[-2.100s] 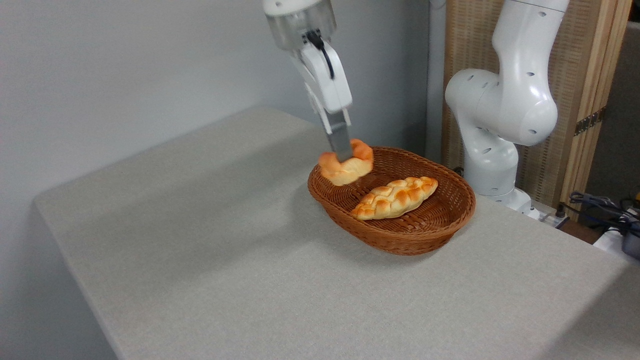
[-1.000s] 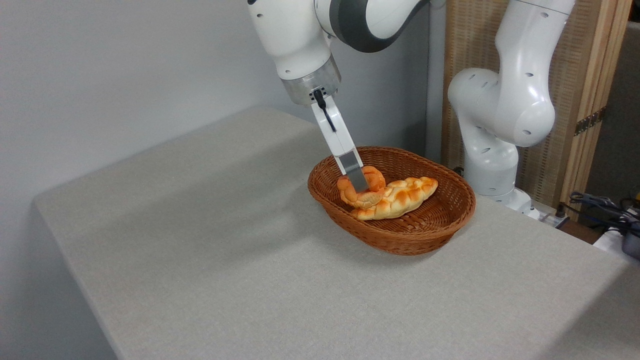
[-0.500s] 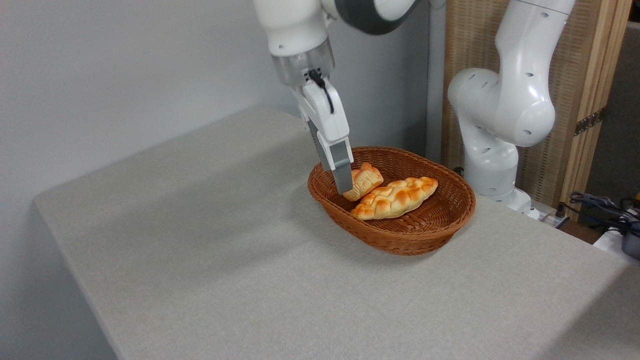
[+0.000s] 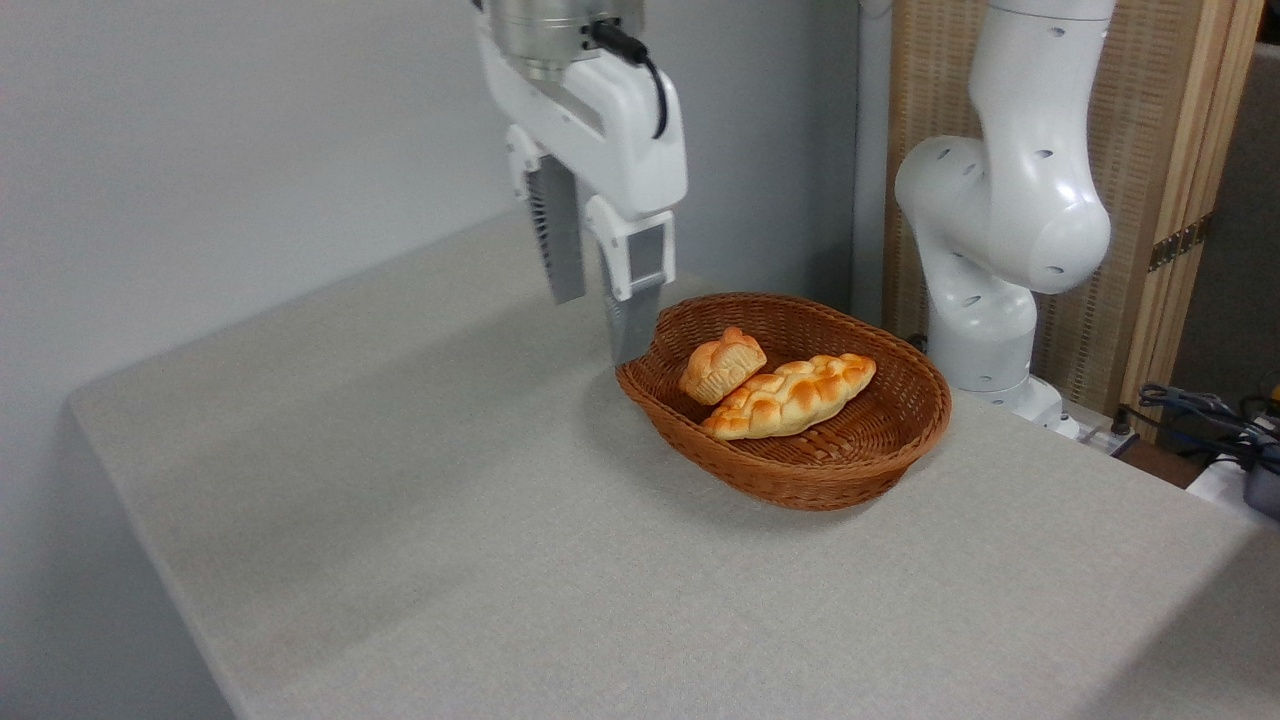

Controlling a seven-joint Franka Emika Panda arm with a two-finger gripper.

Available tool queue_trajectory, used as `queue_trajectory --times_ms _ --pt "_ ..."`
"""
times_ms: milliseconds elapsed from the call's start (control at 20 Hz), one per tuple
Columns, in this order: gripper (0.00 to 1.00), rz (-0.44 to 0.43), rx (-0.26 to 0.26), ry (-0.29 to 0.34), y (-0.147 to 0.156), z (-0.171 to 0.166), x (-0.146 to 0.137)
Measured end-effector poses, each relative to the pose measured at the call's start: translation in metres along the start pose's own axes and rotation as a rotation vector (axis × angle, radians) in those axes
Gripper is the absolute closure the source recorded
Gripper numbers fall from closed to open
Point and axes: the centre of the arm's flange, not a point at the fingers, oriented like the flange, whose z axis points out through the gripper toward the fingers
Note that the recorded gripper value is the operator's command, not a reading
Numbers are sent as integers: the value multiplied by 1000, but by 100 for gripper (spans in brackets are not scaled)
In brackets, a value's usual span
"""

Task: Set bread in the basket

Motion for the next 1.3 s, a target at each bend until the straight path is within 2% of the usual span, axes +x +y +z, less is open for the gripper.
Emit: queue_trajectory --times_ms 300,550,1000,1300 --pt "0 -88 10 -12 -16 3 18" --pt "0 -72 8 -32 -9 11 35" --pt "0 -72 16 -42 -8 12 37" --pt "0 -46 37 -79 -3 16 46"
